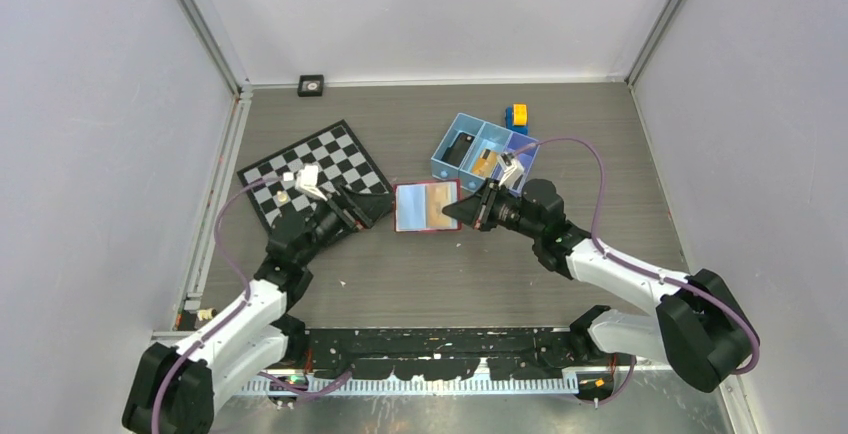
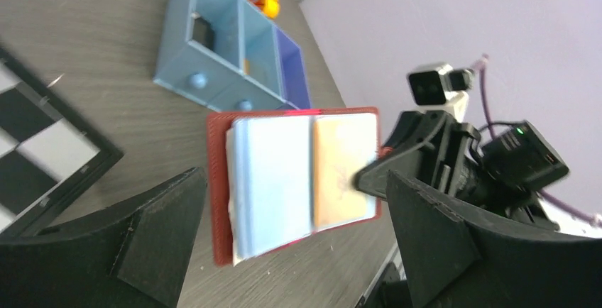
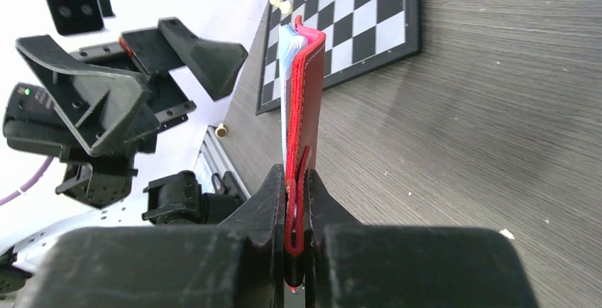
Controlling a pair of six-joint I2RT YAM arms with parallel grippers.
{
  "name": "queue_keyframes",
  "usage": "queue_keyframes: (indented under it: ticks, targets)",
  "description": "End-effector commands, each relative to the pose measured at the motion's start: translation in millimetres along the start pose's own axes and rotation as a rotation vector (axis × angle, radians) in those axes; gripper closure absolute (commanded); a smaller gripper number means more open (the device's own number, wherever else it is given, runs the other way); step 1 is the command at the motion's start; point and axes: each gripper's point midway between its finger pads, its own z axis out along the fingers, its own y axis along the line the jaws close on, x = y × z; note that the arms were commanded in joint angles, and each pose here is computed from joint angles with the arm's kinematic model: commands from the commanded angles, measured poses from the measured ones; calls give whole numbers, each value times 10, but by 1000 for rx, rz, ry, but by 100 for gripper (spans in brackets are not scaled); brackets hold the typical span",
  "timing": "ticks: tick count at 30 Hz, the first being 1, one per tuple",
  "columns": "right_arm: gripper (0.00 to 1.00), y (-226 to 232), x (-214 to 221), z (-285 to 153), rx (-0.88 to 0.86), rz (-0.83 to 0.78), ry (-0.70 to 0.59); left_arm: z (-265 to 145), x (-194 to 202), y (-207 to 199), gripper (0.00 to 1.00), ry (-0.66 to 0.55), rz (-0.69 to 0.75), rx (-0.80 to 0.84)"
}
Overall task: Take the credit cards out of the card holder
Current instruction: Pick up the card holder from the center of the board.
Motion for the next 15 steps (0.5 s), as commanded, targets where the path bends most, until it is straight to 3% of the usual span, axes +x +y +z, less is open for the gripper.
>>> queue_keyframes:
  ticks: [1, 3, 8, 15]
  targets:
    - [99, 127, -363, 53, 26, -42, -102, -103, -211, 340, 0, -208, -108, -142]
    - [100, 50, -487, 72, 105, -2, -143, -26, -320, 305, 0, -188, -124, -200]
    - [100, 24, -696, 116, 197, -4, -173, 151, -159, 358, 0, 33, -82, -312]
    - [99, 12, -504, 73, 124, -13, -151, 288, 141, 156, 0, 72, -44, -73]
